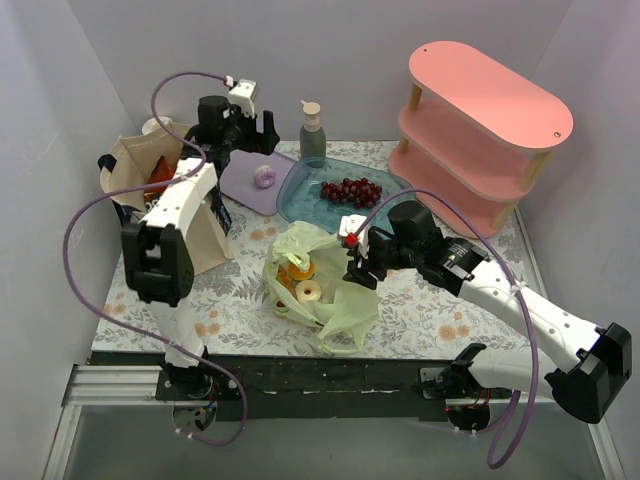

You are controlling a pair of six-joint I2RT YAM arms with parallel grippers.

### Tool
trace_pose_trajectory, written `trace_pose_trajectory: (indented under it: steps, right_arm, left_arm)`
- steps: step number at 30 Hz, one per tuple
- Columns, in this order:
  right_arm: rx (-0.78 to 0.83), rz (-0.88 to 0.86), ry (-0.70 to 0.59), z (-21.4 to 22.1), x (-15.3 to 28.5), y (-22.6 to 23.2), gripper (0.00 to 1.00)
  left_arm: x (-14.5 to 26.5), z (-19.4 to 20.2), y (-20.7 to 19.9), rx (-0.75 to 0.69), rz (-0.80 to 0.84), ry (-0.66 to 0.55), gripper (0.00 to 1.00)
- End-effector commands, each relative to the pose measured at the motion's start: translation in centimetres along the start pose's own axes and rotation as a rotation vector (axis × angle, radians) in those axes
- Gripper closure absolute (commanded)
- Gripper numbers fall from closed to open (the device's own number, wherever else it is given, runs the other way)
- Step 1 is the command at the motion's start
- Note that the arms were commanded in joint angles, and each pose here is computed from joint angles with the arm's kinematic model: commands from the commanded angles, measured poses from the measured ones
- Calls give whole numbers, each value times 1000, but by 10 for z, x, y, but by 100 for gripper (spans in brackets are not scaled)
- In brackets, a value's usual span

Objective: Untie the knot of the grocery bags and take out the mixed food

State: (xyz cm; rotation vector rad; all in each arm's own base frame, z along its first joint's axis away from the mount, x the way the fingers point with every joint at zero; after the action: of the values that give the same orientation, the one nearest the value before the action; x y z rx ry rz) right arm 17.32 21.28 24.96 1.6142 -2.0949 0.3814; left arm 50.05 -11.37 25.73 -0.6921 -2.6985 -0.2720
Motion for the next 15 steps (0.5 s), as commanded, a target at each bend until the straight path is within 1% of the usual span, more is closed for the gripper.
trace_pose_trajectory:
  steps: [1,2,3,4,6,7,8,10,11,13,14,15]
  right_arm:
    - [73,-60,-157,-37,18,11,39]
    - [79,-79,-157,-37,18,14,41]
    - [72,-93,-147,-36,15,15,41]
    - [61,-118,-134,-34,14,17,42]
    - [41,-145,-101,-30,6,16,46]
    - [42,-165,-96,-29,3,17,47]
    - [60,-173,-97,-32,1,17,50]
    - [85,-206,-59,-30,-11,16,53]
    - [108,-207,-63,-39,-11,15,55]
    - [167,-236,-14,-40,-27,12,58]
    - [181,-248,16,-43,-28,11,62]
    - [197,-268,60,-37,-39,8,64]
  left_arm:
    - [92,-67,-50,-75,179,-171,17]
    - [104,-69,-57,-87,196,-176,17]
    - [126,-78,-64,-110,203,-208,17]
    - [135,-67,-70,-101,222,-174,15]
    - [151,-60,-77,-99,239,-160,13]
    - [166,-56,-81,-99,234,-149,11]
    - [171,-51,-82,-98,219,-136,10]
    - [185,-39,-85,-98,204,-120,9]
    - [189,-38,-85,-96,196,-122,8]
    - [198,-36,-89,-85,193,-136,8]
    - [199,-31,-91,-54,195,-124,7]
    - [201,-31,-92,-35,192,-127,7]
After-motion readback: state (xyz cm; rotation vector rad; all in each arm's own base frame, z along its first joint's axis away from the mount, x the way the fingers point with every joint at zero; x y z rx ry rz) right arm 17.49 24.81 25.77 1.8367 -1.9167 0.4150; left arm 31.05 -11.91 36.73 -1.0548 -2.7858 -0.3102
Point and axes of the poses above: each gripper's point midway between its finger pads, its own x axis back along the fingers, its own y axis along the line the jaws close on, z = x × y, the point moved 8 cm from there along x, back along the fingers, and after that the axes turned 12 degrees about -x, right-handed, at the moved point
